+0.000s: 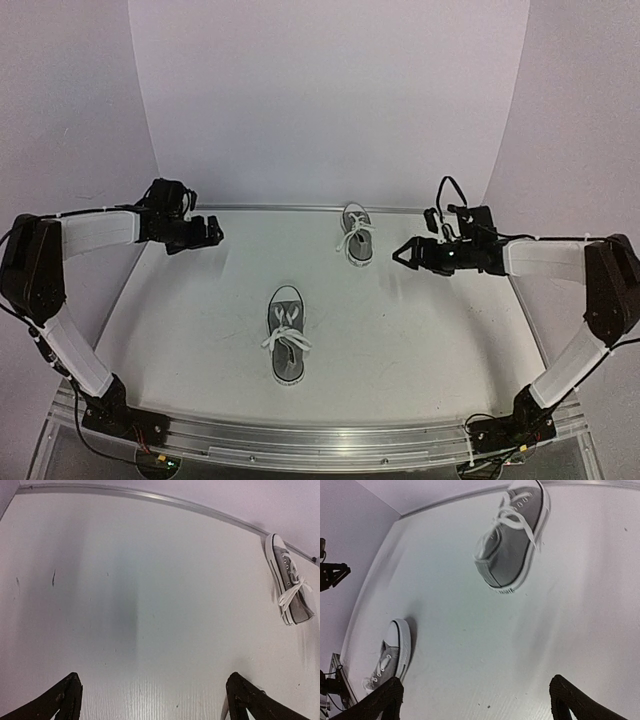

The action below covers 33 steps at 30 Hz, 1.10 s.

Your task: Tie the shoes

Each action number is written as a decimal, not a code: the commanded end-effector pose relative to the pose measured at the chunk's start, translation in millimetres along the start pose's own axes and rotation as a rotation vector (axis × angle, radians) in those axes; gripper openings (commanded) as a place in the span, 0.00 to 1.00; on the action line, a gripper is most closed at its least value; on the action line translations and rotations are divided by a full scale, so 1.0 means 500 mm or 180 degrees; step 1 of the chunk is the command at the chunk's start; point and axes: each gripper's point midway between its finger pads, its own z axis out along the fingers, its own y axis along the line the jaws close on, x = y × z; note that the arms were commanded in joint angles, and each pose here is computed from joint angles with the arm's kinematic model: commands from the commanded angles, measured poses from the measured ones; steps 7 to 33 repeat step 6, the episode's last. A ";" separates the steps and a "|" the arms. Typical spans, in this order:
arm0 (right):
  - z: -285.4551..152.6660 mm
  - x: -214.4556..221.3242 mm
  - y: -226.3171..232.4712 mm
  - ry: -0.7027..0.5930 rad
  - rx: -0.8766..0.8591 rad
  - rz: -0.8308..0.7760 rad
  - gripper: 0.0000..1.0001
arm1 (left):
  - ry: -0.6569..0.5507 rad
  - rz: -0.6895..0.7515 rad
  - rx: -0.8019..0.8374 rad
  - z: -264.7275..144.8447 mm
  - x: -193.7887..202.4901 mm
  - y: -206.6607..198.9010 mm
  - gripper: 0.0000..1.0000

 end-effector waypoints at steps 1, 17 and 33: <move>0.012 0.040 -0.020 0.0130 0.0041 -0.0094 0.98 | 0.0148 -0.0102 -0.0070 0.012 0.055 0.014 1.00; 0.027 0.047 -0.021 0.0190 -0.0028 -0.0067 0.98 | 0.0117 -0.0098 -0.0059 0.016 0.059 0.016 1.00; 0.027 0.047 -0.021 0.0190 -0.0028 -0.0067 0.98 | 0.0117 -0.0098 -0.0059 0.016 0.059 0.016 1.00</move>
